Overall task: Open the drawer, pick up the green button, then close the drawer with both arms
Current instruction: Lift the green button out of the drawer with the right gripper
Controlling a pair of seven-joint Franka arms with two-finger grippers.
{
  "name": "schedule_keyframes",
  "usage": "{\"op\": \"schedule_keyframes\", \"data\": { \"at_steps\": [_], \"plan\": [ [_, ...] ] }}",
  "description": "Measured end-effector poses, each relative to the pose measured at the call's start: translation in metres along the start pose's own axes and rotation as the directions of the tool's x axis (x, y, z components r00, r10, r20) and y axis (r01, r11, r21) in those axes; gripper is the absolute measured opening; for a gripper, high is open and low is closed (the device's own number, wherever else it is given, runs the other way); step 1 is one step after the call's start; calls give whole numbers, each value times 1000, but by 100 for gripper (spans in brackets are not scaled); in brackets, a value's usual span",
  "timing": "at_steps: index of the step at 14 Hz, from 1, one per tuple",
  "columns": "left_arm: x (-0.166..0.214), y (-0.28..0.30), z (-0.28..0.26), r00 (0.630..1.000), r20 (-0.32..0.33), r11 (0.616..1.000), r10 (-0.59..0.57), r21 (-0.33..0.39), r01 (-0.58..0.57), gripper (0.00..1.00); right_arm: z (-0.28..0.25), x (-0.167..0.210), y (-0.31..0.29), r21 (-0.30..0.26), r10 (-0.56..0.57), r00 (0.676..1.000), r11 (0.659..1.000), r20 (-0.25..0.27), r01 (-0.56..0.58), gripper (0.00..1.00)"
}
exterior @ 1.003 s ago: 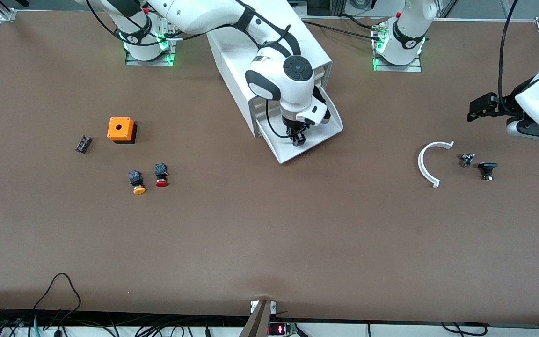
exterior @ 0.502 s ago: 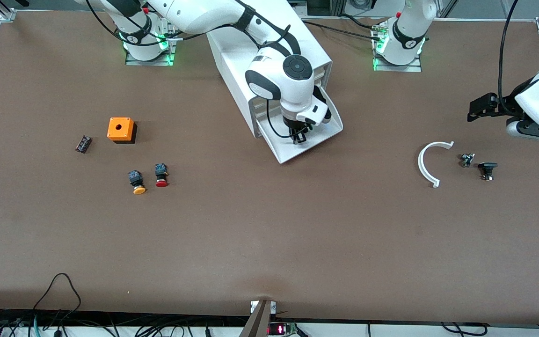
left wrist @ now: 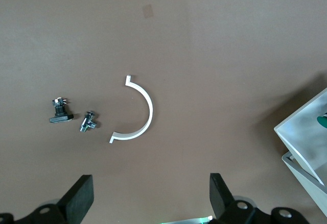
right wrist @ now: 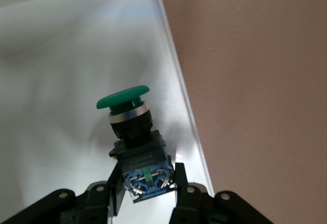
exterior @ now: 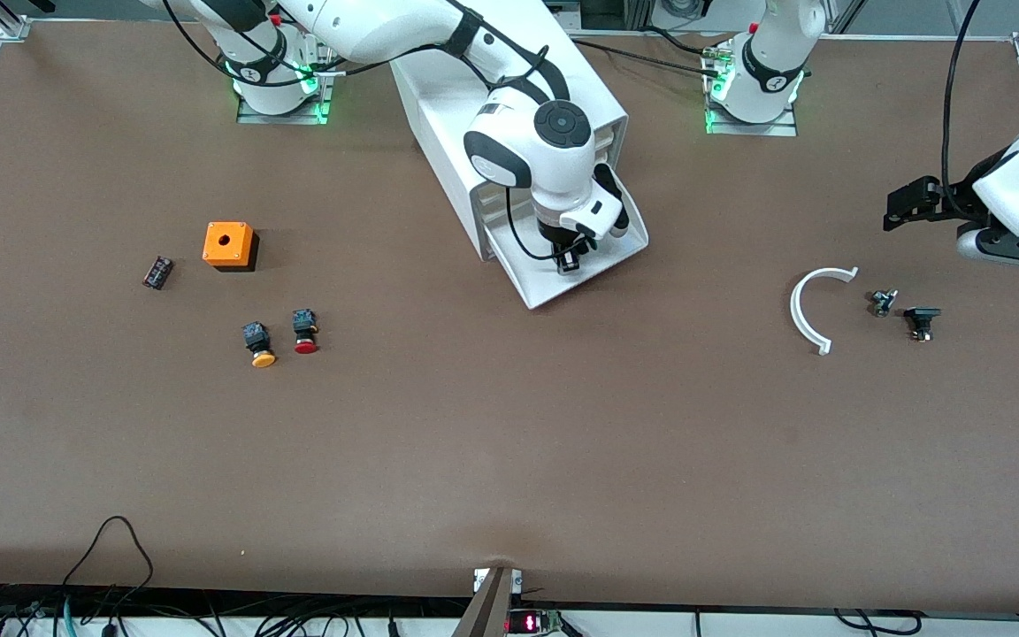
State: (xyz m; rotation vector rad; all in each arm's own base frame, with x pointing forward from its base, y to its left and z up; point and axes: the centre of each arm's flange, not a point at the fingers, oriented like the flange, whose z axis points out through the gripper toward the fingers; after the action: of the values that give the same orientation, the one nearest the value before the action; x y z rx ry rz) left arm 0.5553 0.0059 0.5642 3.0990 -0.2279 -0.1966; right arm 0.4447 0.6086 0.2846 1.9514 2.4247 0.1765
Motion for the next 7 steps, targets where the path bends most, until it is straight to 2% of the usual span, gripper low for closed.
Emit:
{"op": "schedule_keyframes", "data": {
  "at_steps": [3,7],
  "plan": [
    [0,0,0,1000,1,1000,0,0,0,100,-23,0,11,-32,146,989,989,-27,-147,42],
    [1,-1,1,1000,1,1000,-1,-1,1,100,-33,-32,40,-79,345,939,935,-16,-345,42]
  ]
}}
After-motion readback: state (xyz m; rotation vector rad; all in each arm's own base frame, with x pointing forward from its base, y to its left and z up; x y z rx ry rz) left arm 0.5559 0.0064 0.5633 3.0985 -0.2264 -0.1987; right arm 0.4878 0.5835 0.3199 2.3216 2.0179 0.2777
